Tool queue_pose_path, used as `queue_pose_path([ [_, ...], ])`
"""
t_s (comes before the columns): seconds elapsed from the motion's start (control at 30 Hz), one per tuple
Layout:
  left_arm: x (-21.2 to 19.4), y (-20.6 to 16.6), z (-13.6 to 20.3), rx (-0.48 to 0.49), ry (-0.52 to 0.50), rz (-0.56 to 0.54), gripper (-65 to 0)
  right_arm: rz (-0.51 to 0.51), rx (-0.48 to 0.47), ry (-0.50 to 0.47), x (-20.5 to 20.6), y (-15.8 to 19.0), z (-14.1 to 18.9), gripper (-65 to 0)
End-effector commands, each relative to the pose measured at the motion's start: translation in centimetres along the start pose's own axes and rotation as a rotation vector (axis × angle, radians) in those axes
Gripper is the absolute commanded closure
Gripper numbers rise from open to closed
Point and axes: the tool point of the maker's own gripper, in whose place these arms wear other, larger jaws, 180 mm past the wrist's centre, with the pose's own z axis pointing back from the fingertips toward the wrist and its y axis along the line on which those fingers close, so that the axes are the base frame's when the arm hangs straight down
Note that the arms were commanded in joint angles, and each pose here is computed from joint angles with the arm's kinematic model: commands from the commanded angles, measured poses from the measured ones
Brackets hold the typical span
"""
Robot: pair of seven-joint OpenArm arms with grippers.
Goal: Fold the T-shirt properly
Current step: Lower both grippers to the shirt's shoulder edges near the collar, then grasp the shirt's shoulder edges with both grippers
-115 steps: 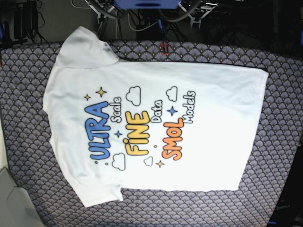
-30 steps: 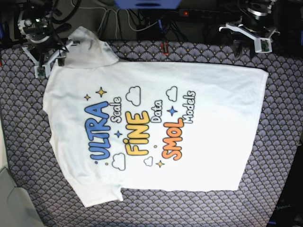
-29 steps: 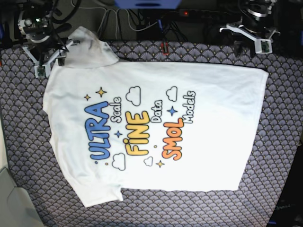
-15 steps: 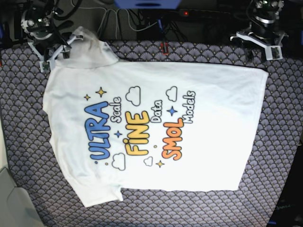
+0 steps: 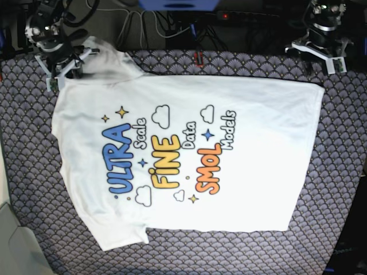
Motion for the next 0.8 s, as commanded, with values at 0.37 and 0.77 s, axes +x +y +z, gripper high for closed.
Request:
queue_pose_path([
  [0.37, 2.7, 2.9, -1.6, 0.078, -0.084, 0.014, -28.9, 0.008, 0.006, 0.100, -2.5, 0.1, -0.2, 0.0],
  [0.77, 1.4, 5.3, -5.2, 0.153, -0.055, 0.084, -28.9, 0.010, 0.010, 0.100, -2.5, 0.3, -0.2, 0.0],
])
